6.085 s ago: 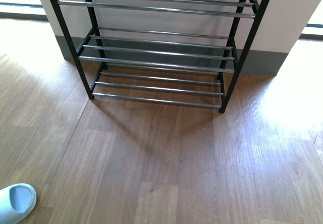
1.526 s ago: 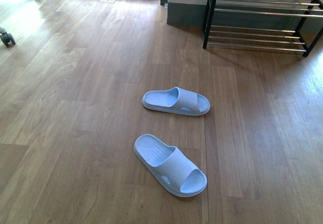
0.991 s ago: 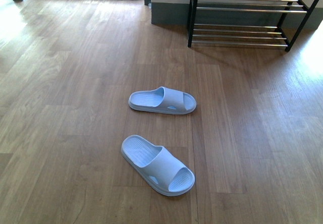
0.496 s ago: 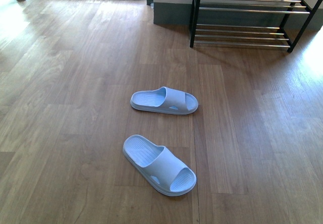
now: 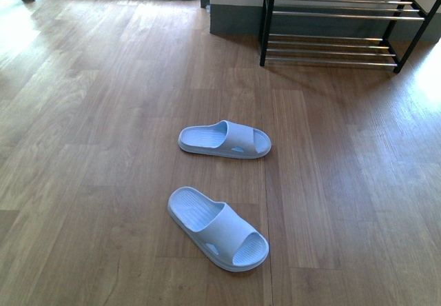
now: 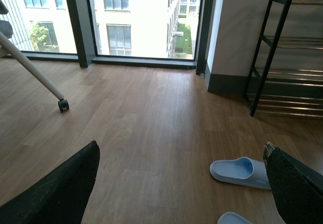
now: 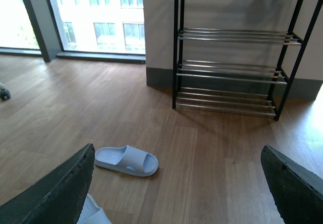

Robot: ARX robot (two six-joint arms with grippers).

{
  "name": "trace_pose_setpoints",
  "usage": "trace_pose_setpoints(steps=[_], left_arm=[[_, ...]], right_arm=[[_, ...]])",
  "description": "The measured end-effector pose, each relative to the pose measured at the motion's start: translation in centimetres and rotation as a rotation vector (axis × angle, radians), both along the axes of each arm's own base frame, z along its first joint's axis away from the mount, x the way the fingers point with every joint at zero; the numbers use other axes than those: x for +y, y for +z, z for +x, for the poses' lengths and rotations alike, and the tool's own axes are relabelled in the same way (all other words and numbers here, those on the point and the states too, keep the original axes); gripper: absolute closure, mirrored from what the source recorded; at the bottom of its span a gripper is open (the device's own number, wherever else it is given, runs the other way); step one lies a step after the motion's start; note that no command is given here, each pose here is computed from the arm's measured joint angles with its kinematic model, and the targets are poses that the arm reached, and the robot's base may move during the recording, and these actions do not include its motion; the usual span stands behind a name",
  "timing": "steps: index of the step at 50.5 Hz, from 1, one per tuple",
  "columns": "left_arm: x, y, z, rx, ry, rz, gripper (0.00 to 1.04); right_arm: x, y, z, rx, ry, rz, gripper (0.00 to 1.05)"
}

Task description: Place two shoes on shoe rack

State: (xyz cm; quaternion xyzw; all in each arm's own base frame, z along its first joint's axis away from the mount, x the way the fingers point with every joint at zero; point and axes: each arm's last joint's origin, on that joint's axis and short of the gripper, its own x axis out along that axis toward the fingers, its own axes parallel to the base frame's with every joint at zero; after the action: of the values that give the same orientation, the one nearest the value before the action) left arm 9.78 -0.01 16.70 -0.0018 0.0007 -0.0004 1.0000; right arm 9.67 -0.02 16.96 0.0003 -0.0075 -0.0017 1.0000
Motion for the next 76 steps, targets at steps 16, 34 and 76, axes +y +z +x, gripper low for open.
trace_pose_setpoints(steps=[16, 34, 76], left_arm=[[0.0, 0.0, 0.0, 0.000, 0.000, 0.000, 0.09], [0.0, 0.0, 0.0, 0.000, 0.000, 0.000, 0.09], [0.0, 0.0, 0.0, 0.000, 0.000, 0.000, 0.09]], right_arm=[[0.0, 0.0, 0.0, 0.000, 0.000, 0.000, 0.09], [0.0, 0.0, 0.0, 0.001, 0.000, 0.000, 0.09], [-3.6, -6.0, 21.6, 0.489, -0.145, -0.128, 0.09]])
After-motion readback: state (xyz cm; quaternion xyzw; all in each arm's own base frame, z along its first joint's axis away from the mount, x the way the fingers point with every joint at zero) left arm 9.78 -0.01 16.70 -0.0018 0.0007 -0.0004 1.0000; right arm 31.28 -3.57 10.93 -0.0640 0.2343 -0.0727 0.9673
